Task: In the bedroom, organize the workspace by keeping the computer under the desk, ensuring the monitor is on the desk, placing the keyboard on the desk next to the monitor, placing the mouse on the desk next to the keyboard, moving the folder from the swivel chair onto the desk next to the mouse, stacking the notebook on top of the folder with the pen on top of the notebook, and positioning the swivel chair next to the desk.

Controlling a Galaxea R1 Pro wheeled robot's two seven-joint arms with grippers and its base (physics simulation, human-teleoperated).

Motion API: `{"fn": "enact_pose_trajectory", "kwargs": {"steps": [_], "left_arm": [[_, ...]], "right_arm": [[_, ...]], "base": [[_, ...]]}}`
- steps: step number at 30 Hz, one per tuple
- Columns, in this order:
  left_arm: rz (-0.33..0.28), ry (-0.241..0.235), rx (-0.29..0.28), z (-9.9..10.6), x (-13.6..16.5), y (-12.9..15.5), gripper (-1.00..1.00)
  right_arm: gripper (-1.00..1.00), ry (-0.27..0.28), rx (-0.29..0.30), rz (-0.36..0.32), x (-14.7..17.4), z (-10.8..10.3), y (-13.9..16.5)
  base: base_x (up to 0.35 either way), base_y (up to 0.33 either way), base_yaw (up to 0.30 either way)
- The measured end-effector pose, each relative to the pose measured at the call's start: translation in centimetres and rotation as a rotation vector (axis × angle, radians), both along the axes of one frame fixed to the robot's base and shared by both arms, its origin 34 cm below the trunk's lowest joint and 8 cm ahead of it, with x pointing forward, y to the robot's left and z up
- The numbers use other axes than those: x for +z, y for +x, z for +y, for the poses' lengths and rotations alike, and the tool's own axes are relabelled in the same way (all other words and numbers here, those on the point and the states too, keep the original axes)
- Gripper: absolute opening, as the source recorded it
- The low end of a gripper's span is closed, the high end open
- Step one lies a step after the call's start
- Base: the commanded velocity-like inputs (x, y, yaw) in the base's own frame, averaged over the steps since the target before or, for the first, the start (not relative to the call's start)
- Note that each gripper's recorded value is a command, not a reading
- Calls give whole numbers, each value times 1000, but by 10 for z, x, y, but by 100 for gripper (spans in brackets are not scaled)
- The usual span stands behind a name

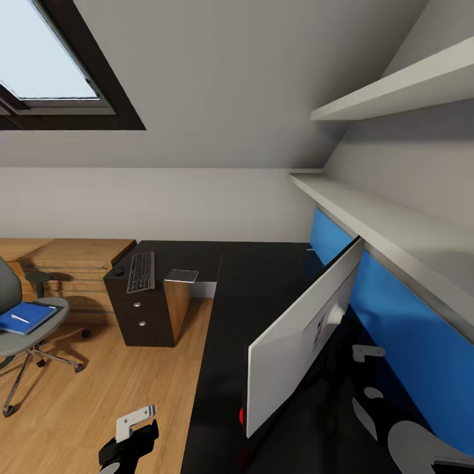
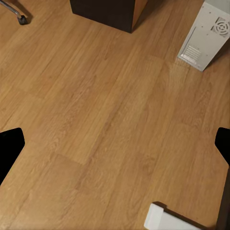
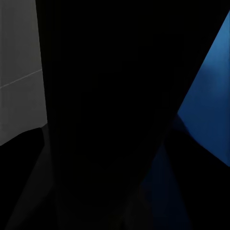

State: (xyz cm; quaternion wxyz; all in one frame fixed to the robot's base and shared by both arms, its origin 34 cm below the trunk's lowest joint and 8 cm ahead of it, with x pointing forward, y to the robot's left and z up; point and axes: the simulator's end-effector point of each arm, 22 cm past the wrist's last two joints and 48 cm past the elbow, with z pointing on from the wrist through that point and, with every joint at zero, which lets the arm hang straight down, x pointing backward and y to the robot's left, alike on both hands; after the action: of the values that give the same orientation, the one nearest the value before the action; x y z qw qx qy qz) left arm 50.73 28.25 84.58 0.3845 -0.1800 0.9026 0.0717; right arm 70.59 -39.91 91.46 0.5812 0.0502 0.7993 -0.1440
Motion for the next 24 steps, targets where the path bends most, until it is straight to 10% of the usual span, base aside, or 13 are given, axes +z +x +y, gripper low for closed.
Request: {"fn": "enact_pose_trajectory", "kwargs": {"steps": [24], "left_arm": [[4,0,-1,0,0,-1,100]], "right_arm": [[-100,3,14,-1,0,4,1]], "base": [[57,-40,0]]}}
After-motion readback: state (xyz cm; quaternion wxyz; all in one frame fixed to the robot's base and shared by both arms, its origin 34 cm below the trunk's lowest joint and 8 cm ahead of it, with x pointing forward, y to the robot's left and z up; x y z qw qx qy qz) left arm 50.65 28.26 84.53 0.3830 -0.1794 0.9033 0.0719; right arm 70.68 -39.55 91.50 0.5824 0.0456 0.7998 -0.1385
